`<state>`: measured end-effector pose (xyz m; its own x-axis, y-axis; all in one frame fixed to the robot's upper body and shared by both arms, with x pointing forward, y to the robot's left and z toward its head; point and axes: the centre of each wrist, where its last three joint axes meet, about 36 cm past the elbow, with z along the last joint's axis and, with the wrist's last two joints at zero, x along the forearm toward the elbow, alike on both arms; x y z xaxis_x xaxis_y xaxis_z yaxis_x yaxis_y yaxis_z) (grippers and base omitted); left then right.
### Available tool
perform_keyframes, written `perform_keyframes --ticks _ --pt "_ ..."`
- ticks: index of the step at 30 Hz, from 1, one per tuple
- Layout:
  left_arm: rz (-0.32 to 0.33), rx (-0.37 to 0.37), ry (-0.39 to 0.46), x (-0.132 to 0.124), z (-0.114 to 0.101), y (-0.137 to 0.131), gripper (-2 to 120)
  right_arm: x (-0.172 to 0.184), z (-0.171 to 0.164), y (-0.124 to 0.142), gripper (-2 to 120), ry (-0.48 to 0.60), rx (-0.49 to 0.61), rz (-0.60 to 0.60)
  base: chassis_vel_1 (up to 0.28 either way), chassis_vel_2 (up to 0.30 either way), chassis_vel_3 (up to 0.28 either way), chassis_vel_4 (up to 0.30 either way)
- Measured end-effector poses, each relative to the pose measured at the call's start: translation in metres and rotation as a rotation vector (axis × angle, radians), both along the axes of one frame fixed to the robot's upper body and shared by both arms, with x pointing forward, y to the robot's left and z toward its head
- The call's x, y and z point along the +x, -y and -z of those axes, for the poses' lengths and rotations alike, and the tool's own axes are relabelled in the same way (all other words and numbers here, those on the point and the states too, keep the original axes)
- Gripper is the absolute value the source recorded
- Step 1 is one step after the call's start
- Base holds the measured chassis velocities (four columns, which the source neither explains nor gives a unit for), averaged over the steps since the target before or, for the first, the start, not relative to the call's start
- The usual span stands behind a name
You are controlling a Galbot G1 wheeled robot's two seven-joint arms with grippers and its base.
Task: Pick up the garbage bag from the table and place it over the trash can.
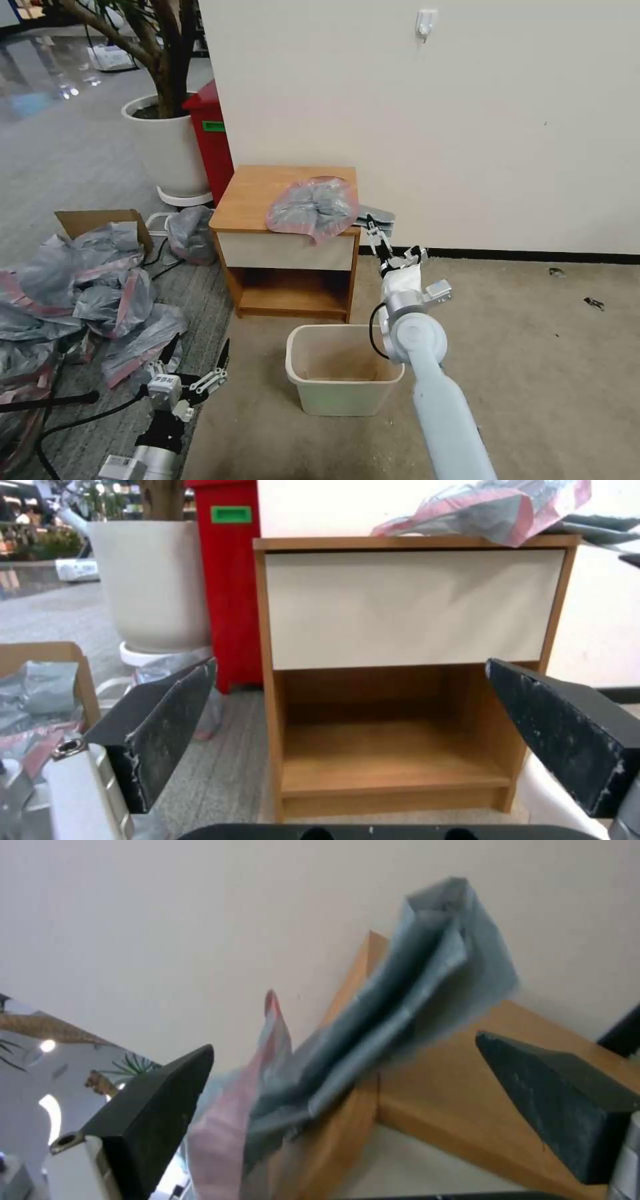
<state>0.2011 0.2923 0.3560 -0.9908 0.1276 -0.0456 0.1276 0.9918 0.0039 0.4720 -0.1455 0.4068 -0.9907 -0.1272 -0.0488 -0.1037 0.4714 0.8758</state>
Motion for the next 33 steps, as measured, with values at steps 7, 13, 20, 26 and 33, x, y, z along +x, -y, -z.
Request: perform_keyframes --ticks 7,13,20,26,33 --pt "-0.004 0.005 0.000 -0.004 0.000 -0.002 100 0.025 0.014 0.000 100 -0.036 -0.016 0.003 0.000 0.000 0.000 0.000" --pt "-0.005 0.005 0.008 -0.004 -0.003 -0.001 100 0.040 0.015 -0.002 100 -0.028 -0.024 0.004 0.000 0.000 0.000 0.000" --pt "-0.009 0.003 0.002 -0.005 -0.002 -0.001 100 0.053 0.010 0.000 100 -0.017 -0.031 0.007 0.000 0.000 0.000 0.000" --pt "-0.010 0.003 0.000 -0.005 -0.001 -0.002 100 0.061 0.008 -0.002 94 -0.012 -0.029 0.012 0.000 0.000 0.000 0.000" --pt "-0.011 0.001 -0.009 -0.006 0.002 -0.001 100 0.063 0.012 0.000 72 0.009 -0.026 0.020 0.000 0.000 0.000 0.000"
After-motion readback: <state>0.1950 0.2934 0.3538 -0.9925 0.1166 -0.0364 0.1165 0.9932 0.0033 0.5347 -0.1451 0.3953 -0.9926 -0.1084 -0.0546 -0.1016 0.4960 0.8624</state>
